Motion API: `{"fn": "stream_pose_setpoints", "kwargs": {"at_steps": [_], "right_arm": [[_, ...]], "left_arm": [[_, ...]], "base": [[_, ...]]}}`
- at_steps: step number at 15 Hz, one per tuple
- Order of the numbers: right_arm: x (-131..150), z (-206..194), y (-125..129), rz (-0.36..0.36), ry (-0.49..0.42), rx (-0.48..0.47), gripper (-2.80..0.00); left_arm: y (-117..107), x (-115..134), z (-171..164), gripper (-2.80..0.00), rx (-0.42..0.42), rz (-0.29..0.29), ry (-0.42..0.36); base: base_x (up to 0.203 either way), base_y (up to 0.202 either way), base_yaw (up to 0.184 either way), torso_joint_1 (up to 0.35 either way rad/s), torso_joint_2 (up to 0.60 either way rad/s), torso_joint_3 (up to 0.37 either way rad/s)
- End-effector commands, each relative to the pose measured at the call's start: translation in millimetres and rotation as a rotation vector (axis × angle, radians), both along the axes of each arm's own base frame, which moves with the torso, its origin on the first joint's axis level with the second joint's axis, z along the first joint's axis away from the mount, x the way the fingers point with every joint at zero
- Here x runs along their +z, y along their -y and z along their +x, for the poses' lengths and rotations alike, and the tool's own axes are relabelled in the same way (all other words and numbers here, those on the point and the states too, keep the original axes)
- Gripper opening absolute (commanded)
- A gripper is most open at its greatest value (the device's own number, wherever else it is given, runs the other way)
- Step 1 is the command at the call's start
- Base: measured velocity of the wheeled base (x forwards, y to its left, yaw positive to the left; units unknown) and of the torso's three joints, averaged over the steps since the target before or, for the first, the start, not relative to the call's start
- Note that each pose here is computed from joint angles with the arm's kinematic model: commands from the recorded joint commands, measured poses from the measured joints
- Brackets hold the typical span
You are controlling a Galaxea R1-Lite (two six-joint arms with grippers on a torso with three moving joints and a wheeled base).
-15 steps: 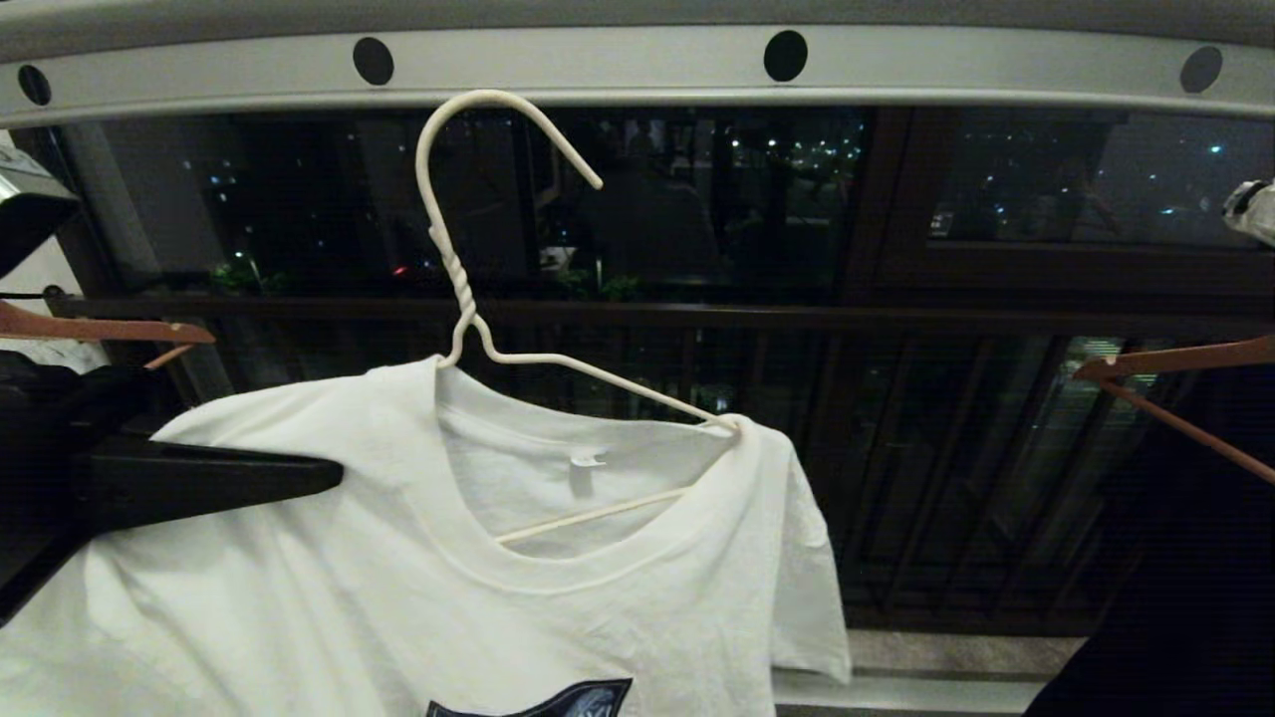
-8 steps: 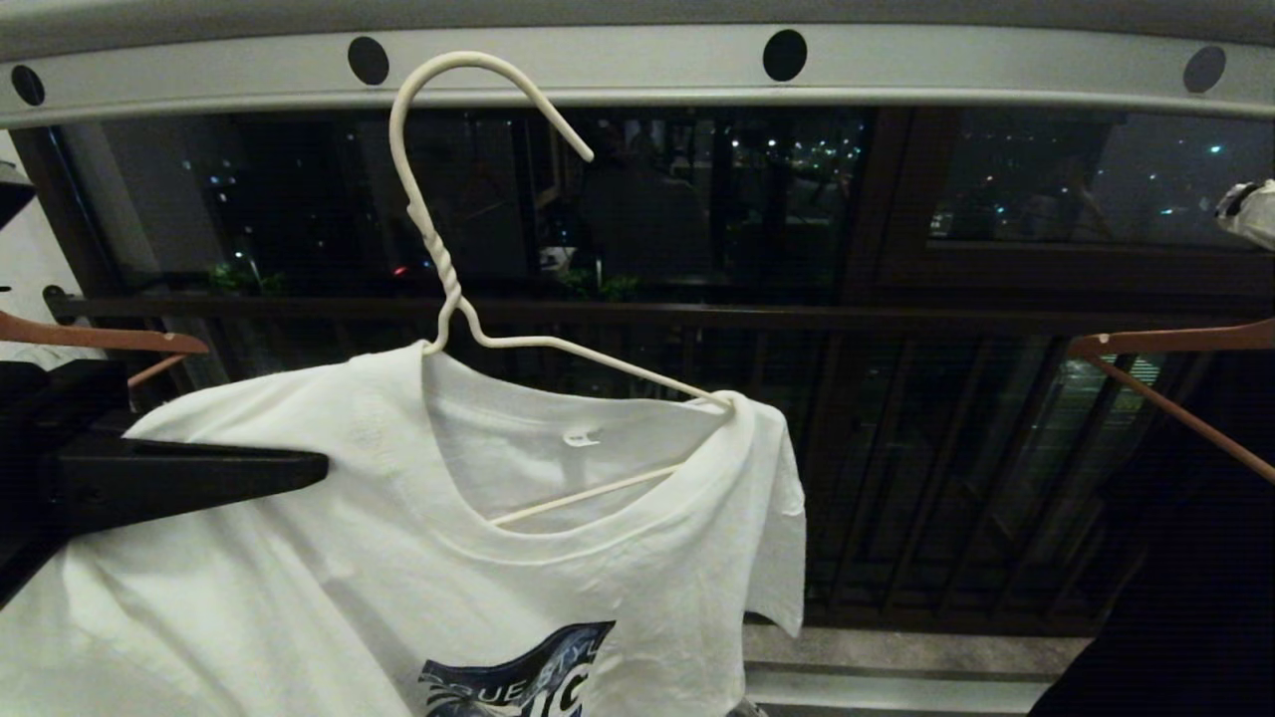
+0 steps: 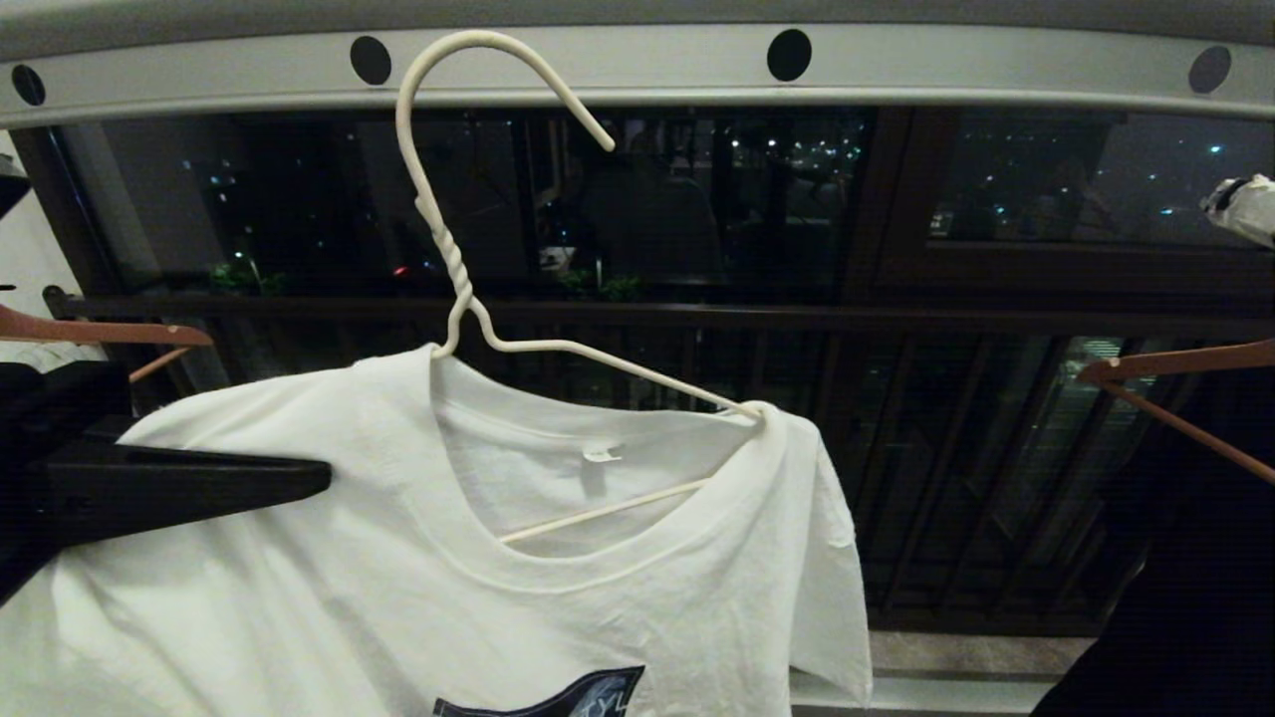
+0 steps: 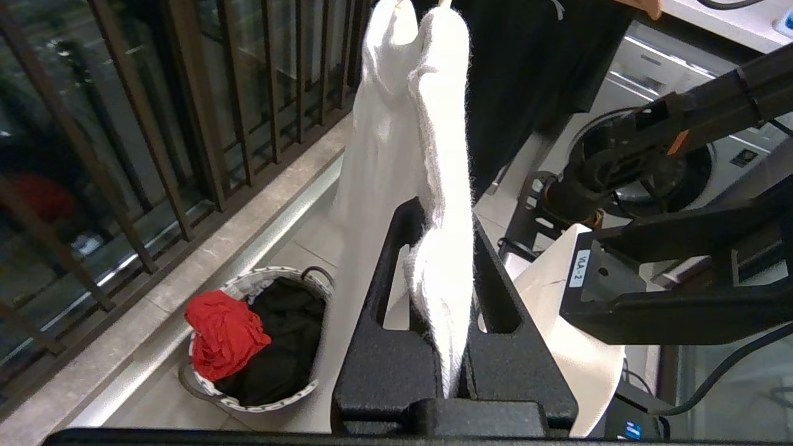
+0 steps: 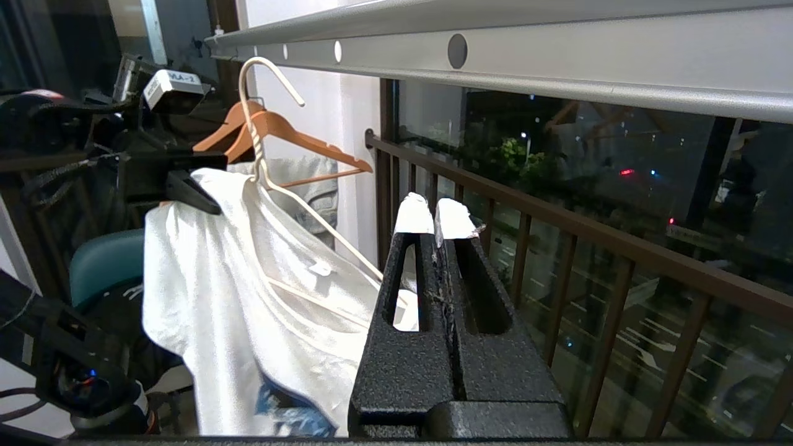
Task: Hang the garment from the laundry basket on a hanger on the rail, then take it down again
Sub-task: Hang the clothes rack on the clothesline
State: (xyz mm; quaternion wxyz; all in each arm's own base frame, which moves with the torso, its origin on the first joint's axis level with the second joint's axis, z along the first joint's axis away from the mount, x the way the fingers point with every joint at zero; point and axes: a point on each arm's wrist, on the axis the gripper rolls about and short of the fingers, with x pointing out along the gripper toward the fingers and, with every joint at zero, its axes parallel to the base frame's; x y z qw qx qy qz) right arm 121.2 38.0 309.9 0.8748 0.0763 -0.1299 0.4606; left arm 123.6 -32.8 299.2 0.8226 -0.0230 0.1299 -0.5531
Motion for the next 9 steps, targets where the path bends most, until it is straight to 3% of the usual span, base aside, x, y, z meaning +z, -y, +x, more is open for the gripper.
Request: {"fn": "stream_pose_setpoints", "kwargs": {"at_steps": [1,5,9], "right_arm": [[0.4,0.6,-0.1,0.0,0.002,0.004,-2.8],[2.2,1.3,3.0,0.013,-0.006,-0.02,-2.8],[2.1,0.9,3.3,0.013,-0.005,-0.021,-2.8]], "left_arm": [[-1.3,1.9,-8.0,-2.8,0.01,-0.002,0.016],[-3.8,5.3,-15.3,-2.8,0.145,0.001,0.021],[-5.4,4.7,-12.3,-2.8,0.285,-0.074,0.068]], "base": [[0.0,0.0,0.0,0.0,0.0,0.0],[0.0,0.0,0.0,0.0,0.0,0.0],[0.0,0.0,0.0,0.0,0.0,0.0]]}}
